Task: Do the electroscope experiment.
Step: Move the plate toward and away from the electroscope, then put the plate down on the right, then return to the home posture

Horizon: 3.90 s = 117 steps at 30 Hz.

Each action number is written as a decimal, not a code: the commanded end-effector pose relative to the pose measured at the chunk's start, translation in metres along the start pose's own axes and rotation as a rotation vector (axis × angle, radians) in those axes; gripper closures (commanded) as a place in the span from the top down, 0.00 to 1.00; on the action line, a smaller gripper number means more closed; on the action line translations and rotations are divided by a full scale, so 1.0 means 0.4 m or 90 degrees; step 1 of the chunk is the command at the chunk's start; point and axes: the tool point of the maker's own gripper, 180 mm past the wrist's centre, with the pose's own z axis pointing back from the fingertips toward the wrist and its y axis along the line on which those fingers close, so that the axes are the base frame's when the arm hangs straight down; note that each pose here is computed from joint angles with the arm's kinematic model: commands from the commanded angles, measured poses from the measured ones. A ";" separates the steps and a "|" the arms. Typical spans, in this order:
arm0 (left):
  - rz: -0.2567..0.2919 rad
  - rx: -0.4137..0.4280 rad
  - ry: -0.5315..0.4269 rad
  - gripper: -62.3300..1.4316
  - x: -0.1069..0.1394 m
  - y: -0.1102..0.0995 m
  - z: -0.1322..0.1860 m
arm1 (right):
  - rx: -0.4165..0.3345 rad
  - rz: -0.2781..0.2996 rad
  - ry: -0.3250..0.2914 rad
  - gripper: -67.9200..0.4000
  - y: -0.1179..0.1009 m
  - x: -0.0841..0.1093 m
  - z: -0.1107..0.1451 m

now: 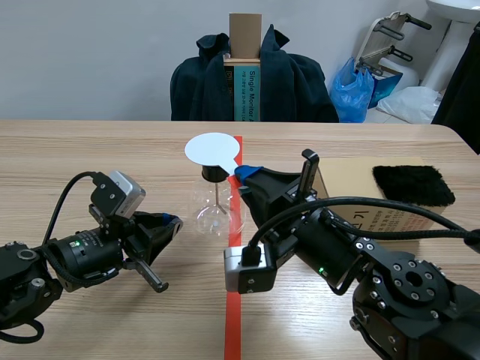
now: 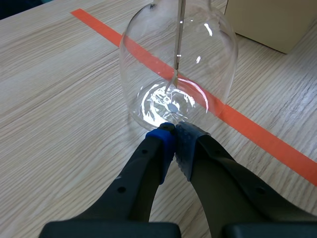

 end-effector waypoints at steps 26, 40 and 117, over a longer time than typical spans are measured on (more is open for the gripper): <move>-0.007 0.004 -0.024 0.07 0.033 0.016 -0.004 | -0.020 0.014 0.244 0.02 -0.029 -0.184 0.028; -0.007 0.004 -0.024 0.07 0.033 0.016 -0.004 | -0.136 0.005 0.416 0.02 -0.133 -0.293 0.086; 0.029 0.115 -0.122 1.00 0.377 -0.110 0.428 | 0.085 -0.184 0.533 0.88 0.147 -0.230 0.454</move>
